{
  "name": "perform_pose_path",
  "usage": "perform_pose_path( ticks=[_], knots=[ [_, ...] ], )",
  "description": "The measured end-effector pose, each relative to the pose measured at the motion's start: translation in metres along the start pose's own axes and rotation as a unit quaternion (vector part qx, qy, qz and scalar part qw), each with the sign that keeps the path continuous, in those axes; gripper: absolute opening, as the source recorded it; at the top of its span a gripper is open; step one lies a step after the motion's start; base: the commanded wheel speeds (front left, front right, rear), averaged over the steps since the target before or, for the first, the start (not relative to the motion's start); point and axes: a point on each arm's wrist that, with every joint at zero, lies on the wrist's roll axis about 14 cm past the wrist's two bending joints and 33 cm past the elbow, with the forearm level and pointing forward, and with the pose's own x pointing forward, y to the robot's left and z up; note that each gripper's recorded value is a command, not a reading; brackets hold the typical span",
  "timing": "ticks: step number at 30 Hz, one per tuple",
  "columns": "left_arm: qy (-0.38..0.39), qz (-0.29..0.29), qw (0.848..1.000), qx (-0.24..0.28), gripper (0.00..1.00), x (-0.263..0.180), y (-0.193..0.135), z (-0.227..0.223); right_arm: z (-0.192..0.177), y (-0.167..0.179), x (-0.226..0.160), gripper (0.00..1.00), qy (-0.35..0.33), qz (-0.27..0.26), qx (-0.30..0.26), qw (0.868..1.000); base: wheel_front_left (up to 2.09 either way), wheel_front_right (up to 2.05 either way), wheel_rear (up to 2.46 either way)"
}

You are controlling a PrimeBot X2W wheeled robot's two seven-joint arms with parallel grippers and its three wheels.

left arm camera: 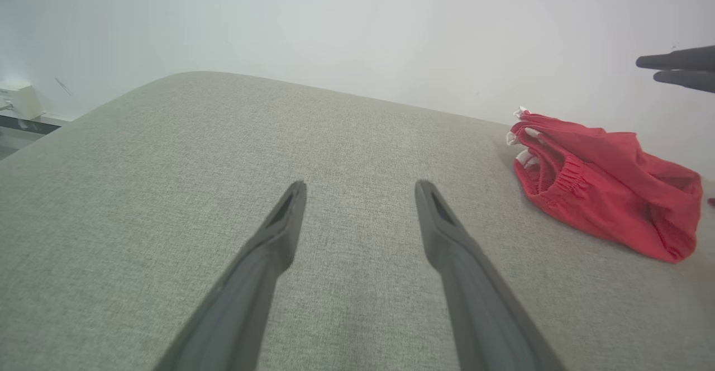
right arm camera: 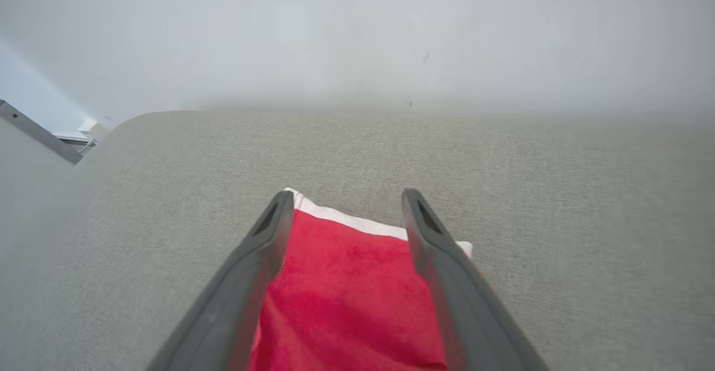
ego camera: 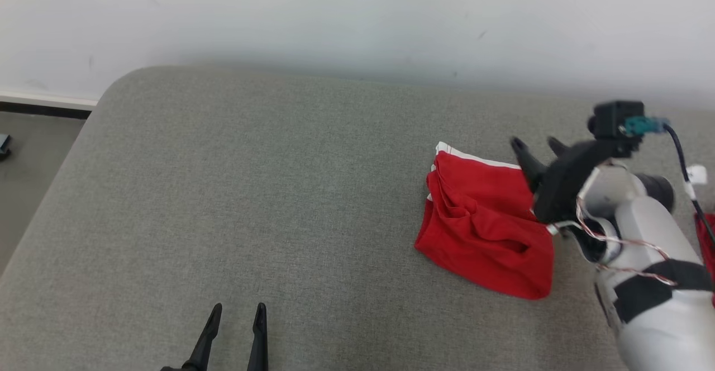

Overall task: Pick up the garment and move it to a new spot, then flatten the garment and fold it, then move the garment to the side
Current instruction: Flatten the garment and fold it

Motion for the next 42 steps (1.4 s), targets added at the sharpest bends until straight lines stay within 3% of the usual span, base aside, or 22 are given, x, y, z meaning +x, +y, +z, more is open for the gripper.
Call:
perform_pose_path(
  ticks=[1, 2, 3, 7, 11, 23, 31, 37, 42],
  knots=[
    [-0.001, -0.002, 1.0, 0.0, 1.0, 0.0, -0.001, 0.001, -0.007, -0.013, -0.004, 0.91, 0.007, -0.017, -0.005, 1.0, 0.0, 0.0, 0.0],
    [-0.002, -0.004, 1.0, 0.0, 1.0, 0.0, -0.002, 0.001, -0.014, -0.026, -0.009, 0.32, 0.013, -0.033, -0.004, 0.999, 0.0, 0.0, 0.0],
    [-0.002, -0.006, 1.0, 0.0, 1.0, 0.0, -0.004, 0.001, -0.021, -0.037, -0.013, 0.0, 0.018, -0.047, -0.003, 0.999, 0.0, 0.0, 0.0],
    [-0.002, -0.01, 1.0, -0.001, 1.0, 0.0, -0.006, 0.001, -0.048, -0.058, -0.02, 0.0, 0.039, -0.075, -0.002, 0.996, 0.0, 0.0, 0.0],
    [0.002, -0.009, 1.0, -0.001, 1.0, 0.001, -0.006, -0.001, -0.056, -0.052, -0.015, 0.0, 0.039, -0.071, -0.005, 0.997, 0.0, 0.0, 0.0],
    [0.003, 0.001, 1.0, 0.0, 1.0, -0.002, 0.002, -0.002, -0.105, 0.055, 0.002, 0.0, 0.09, 0.053, -0.084, 0.991, 0.0, 0.0, 0.0],
    [-0.005, 0.002, 1.0, 0.0, 1.0, -0.004, 0.002, 0.003, -0.141, 0.088, -0.012, 0.0, 0.128, 0.097, -0.103, 0.982, 0.0, 0.0, 0.0],
    [-0.009, 0.001, 1.0, 0.001, 1.0, -0.005, 0.002, 0.005, -0.152, 0.117, -0.026, 0.0, 0.132, 0.139, -0.071, 0.979, 0.0, 0.0, 0.0],
    [-0.009, 0.005, 1.0, 0.001, 1.0, -0.009, 0.003, 0.005, -0.126, 0.141, -0.035, 0.0, 0.074, 0.173, -0.006, 0.982, 0.0, 0.0, 0.0]
  ],
)
